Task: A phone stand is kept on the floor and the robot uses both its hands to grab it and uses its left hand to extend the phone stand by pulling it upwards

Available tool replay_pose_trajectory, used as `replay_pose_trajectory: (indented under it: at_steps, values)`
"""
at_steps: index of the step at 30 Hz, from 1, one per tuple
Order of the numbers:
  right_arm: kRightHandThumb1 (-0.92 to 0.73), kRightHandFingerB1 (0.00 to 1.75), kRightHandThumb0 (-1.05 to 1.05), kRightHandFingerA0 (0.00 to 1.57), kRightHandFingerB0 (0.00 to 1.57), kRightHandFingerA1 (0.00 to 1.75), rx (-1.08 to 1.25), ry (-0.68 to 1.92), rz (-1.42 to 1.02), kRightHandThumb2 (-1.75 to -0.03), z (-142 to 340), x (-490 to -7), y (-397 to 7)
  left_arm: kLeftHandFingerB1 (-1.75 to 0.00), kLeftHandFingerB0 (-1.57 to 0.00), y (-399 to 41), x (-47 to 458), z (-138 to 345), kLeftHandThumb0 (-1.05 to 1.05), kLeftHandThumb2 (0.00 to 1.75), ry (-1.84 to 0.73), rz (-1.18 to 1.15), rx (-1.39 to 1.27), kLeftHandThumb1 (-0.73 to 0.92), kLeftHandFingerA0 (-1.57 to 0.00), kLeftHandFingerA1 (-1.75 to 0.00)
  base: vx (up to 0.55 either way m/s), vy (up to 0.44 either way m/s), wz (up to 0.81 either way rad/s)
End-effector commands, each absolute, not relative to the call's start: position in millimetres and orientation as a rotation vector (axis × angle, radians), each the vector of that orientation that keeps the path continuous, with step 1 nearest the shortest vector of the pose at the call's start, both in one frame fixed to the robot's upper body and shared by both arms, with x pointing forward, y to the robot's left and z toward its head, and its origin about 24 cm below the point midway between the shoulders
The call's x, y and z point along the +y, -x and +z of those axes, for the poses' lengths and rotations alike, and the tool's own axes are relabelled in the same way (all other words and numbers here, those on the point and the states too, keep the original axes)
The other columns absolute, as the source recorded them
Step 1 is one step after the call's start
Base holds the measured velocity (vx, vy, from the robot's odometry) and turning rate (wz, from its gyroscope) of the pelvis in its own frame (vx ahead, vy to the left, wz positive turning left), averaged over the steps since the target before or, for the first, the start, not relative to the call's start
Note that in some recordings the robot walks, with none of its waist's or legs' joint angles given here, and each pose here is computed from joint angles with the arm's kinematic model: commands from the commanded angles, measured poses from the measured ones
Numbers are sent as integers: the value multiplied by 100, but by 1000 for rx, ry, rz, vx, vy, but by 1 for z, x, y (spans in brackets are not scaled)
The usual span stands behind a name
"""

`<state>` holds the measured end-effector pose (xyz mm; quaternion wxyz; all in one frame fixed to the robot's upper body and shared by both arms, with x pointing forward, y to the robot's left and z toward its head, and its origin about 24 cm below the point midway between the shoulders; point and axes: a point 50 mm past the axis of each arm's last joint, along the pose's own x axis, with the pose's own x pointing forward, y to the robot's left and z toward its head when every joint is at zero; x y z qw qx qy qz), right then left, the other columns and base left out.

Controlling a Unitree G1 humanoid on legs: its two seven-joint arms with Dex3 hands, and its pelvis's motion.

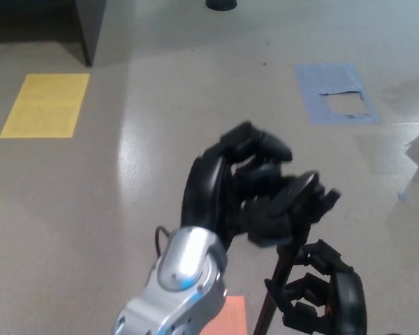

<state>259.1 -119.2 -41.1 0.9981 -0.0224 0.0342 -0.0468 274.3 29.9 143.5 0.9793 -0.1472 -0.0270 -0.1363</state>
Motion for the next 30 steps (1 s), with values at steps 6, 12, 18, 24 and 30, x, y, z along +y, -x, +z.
replay_pose_trajectory:
  at_steps: [6, 12, 18, 24, 30]
  values:
    - [-67, 135, -101, 157, 147, 143, 44, -73, -191, -109, -42, -116, -252, -144, -100, -280, 5, 203, 0, 80, 507, -279, -132, 47, -126, -158, 0, 0, 0]
    - [-62, 140, -99, 155, 148, 145, 5, 63, -132, -107, -41, -120, -252, -144, -98, -284, 5, 221, 15, 82, 539, -282, -167, 49, -126, -159, 0, 0, 0]
    - [-62, 141, -98, 152, 150, 146, -1, 81, -136, -108, -41, -119, -253, -143, -99, -288, 7, 234, 9, 81, 510, -301, -227, 49, -130, -160, 0, 0, 0]
    - [-64, 144, -98, 152, 150, 149, 18, 78, -199, -109, -44, -120, -251, -175, -70, -290, 8, 264, 2, 78, 494, -303, -319, 51, -98, -175, 0, 0, 0]
    - [-65, 144, -98, 152, 151, 148, 23, 68, -201, -107, -47, -123, -247, -175, -72, -290, 7, 299, -6, 84, 456, -328, -413, 42, -101, -175, 0, 0, 0]
